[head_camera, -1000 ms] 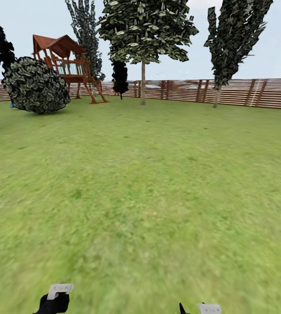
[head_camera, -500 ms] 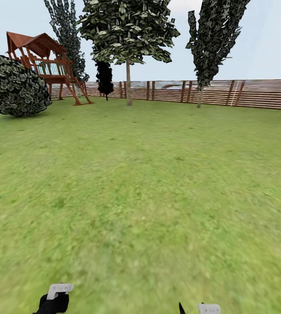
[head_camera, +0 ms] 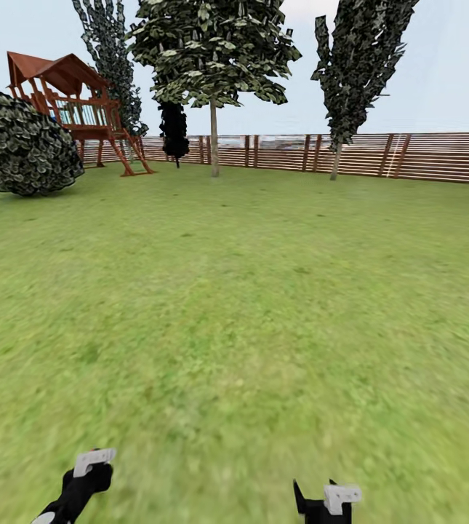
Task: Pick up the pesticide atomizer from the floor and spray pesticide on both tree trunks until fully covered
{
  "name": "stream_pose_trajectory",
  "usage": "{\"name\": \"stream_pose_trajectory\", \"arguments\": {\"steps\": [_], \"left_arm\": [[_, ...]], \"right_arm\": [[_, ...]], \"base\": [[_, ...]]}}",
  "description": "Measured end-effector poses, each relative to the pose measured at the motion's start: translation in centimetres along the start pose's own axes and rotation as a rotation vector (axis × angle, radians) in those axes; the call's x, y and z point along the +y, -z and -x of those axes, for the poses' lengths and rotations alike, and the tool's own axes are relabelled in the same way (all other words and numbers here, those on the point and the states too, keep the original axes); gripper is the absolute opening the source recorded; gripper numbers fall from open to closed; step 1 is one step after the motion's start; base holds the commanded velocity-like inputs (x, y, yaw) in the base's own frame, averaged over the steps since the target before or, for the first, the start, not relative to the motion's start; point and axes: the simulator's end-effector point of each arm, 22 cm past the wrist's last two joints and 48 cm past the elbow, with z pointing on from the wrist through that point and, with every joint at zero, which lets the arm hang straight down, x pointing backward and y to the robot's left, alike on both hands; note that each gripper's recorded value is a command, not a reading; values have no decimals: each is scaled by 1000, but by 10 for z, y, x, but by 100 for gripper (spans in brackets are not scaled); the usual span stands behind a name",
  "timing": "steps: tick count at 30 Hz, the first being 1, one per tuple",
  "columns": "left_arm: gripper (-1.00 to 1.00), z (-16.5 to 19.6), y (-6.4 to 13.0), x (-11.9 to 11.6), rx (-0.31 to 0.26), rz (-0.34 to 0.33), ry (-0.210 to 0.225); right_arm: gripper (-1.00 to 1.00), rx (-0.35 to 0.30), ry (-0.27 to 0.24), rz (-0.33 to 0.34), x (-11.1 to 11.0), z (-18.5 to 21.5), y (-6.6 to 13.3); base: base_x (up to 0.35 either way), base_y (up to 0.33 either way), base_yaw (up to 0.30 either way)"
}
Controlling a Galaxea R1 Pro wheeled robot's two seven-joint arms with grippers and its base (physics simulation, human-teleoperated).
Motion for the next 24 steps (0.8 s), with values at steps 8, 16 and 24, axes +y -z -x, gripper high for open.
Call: {"name": "stream_pose_trajectory", "arguments": {"steps": [8,16,24], "left_arm": [[-100,41,-3,11,-88,20,-17],[-100,42,-5,-6,-88,-8,-26],[-100,42,-5,-5,-89,-5,-25]], "right_arm": [[100,0,33,-10,-18,1,1],[100,1,40,-9,-19,1,1],[100,1,35,-14,-20,1,1]], "base": [[337,0,0],[337,0,0],[337,27,0]]}}
